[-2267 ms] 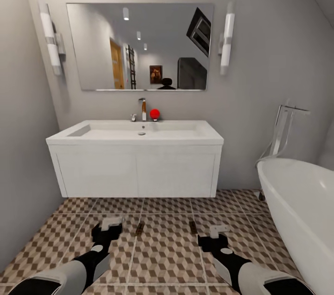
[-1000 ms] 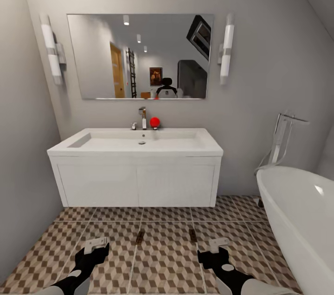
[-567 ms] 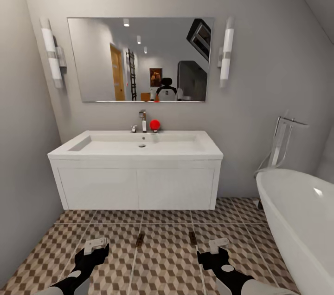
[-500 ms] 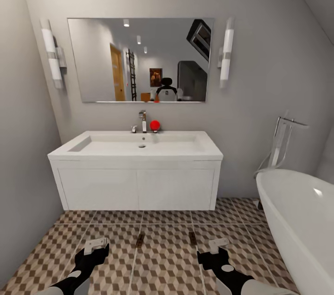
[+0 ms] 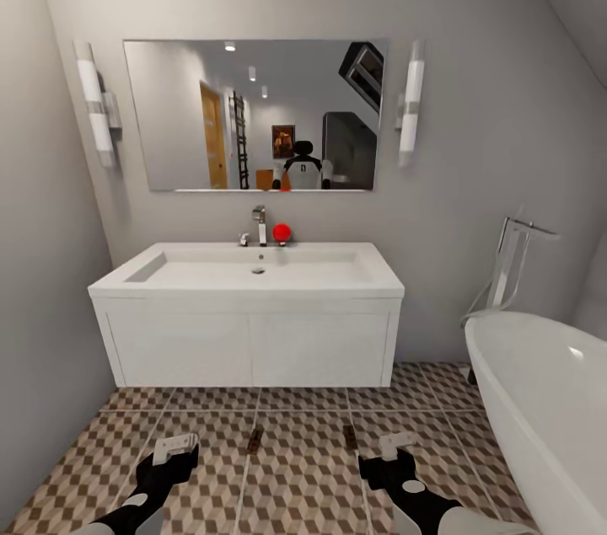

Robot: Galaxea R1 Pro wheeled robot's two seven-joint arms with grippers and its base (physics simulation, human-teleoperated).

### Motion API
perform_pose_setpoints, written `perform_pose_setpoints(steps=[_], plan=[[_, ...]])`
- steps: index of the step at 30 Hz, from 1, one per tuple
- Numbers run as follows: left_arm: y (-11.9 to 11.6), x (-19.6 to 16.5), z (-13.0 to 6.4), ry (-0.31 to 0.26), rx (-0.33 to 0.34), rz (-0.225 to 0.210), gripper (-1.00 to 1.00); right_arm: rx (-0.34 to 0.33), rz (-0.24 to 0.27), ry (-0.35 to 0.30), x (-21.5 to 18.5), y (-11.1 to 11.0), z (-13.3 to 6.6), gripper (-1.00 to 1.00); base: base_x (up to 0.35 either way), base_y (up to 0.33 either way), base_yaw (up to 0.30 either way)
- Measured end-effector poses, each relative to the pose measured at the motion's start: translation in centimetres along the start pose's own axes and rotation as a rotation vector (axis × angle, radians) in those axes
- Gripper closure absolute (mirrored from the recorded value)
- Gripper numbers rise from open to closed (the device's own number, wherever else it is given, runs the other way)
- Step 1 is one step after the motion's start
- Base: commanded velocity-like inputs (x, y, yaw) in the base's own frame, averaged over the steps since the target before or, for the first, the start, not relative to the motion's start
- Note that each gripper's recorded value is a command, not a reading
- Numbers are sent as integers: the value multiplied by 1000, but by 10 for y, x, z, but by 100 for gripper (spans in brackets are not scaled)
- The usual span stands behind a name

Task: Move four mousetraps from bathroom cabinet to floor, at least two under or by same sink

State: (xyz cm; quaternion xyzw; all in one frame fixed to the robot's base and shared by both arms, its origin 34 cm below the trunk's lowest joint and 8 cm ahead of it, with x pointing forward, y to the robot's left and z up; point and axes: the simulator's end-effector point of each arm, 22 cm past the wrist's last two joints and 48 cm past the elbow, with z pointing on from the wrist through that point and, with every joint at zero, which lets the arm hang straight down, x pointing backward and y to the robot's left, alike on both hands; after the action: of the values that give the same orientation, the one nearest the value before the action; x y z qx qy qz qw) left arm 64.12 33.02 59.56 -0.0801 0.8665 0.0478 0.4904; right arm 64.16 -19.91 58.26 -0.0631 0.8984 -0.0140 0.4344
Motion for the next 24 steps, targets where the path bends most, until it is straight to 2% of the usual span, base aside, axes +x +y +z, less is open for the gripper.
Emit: perform_pose_setpoints(steps=[17, 20, 24], plan=[[3, -15, -17, 18, -5, 2, -100, -6, 0, 2, -26, 1, -17, -100, 0, 0, 0], [-6, 3, -22, 55, 6, 6, -100, -5, 5, 39, -8, 2, -20, -100, 0, 0, 0], [-3, 25, -29, 100, 4, 10, -100, -8, 3, 85, 15, 5, -24, -100, 0, 0, 0]])
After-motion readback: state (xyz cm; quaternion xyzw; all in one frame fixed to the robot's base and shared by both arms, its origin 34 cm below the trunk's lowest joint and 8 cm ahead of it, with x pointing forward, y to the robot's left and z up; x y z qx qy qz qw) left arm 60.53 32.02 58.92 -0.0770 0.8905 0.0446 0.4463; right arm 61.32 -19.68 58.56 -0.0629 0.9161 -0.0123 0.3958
